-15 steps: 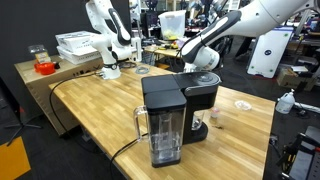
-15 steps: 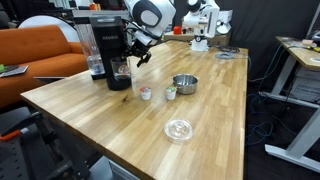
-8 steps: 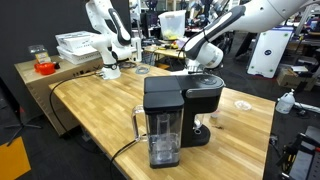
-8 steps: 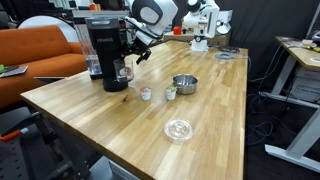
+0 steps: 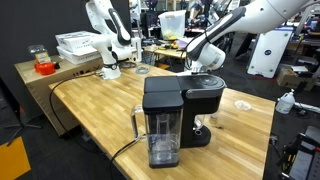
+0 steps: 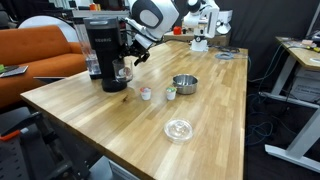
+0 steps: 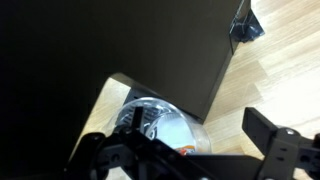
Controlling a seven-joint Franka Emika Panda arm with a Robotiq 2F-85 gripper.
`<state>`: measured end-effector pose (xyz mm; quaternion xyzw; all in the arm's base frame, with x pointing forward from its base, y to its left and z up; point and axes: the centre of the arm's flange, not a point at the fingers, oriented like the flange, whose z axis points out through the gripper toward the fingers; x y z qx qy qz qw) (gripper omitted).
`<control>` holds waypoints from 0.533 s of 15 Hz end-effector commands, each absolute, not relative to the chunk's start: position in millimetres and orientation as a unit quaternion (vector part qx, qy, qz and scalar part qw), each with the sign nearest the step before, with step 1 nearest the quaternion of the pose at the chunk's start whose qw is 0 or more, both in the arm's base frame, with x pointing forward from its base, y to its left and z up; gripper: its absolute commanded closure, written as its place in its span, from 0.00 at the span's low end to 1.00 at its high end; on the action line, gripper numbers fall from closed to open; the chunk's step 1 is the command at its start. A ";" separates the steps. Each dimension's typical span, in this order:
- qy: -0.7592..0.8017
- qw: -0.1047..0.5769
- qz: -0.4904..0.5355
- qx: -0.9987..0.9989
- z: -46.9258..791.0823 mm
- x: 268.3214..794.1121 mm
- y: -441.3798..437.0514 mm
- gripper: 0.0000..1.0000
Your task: Place the cup on the coffee maker
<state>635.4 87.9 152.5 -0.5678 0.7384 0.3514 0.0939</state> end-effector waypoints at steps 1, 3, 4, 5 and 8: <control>0.730 0.102 0.376 -0.562 164.9 622.1 82.6 0.00; 0.730 0.102 0.379 -0.560 165.2 621.5 81.6 0.00; 0.729 0.101 0.379 -0.561 166.0 621.3 81.2 0.00; 0.729 0.101 0.379 -0.561 166.7 621.1 80.8 0.00; 0.730 0.100 0.380 -0.560 168.0 621.3 79.1 0.00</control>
